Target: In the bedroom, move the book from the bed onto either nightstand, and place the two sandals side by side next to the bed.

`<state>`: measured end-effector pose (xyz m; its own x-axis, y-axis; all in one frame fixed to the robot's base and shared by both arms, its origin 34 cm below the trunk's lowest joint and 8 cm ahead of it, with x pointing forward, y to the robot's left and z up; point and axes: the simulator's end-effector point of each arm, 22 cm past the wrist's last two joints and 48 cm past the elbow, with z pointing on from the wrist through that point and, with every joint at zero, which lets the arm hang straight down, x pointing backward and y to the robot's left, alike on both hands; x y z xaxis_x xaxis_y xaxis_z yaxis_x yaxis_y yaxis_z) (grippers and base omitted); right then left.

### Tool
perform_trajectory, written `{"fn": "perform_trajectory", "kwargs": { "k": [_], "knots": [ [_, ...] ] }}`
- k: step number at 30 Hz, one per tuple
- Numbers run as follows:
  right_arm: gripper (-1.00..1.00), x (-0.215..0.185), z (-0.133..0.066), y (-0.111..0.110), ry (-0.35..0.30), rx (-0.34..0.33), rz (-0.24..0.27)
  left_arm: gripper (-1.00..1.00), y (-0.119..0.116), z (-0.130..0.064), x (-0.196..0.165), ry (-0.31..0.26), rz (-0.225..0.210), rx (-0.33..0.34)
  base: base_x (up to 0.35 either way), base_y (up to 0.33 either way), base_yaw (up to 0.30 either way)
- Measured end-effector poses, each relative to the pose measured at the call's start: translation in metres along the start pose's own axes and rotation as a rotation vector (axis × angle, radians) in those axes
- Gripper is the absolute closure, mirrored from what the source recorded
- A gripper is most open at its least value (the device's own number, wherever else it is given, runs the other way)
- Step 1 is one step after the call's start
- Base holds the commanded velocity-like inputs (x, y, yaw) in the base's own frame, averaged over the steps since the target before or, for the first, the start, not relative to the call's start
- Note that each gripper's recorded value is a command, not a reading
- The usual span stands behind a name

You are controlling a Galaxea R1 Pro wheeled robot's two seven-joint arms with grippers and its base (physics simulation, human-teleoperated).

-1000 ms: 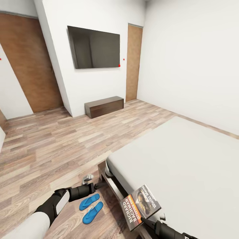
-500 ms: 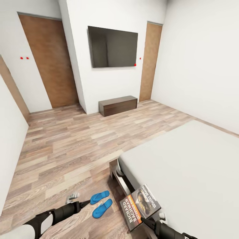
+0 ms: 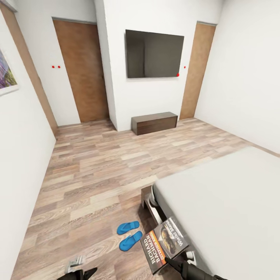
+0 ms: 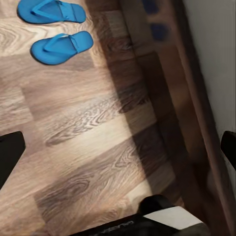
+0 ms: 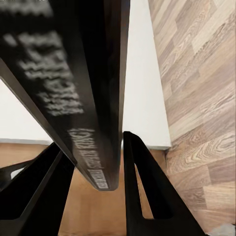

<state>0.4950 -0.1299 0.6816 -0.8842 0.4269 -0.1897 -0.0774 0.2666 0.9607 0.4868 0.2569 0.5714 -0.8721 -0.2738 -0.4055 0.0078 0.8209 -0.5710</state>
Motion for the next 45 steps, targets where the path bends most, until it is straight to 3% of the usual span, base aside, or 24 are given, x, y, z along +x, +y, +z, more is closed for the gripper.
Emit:
{"fn": "perform_trajectory", "kwargs": {
  "k": [3, 7, 10, 17, 45],
  "knots": [
    [1.00, 0.007, -0.002, -0.004, 0.002, 0.010, 0.019, -1.00, 0.008, 0.004, 0.014, 0.012, -0.009, -0.062, 0.000, 0.000, 0.278],
    [1.00, 0.009, -0.003, -0.007, -0.007, 0.015, 0.005, -1.00, 0.029, 0.004, 0.020, 0.019, -0.010, -0.176, 0.000, 0.000, 0.273],
    [1.00, 0.009, -0.003, -0.008, -0.009, 0.017, 0.001, -1.00, 0.031, 0.007, 0.025, 0.028, -0.007, -0.201, 0.000, 0.000, 0.269],
    [1.00, 0.010, -0.004, -0.009, -0.008, 0.019, 0.000, -1.00, 0.031, 0.009, 0.032, 0.053, 0.020, -0.211, 0.000, 0.000, 0.133],
    [1.00, 0.010, -0.004, -0.009, -0.008, 0.021, 0.001, -1.00, 0.031, 0.009, 0.032, 0.054, 0.023, -0.208, 0.000, 0.000, 0.002]
  ]
}}
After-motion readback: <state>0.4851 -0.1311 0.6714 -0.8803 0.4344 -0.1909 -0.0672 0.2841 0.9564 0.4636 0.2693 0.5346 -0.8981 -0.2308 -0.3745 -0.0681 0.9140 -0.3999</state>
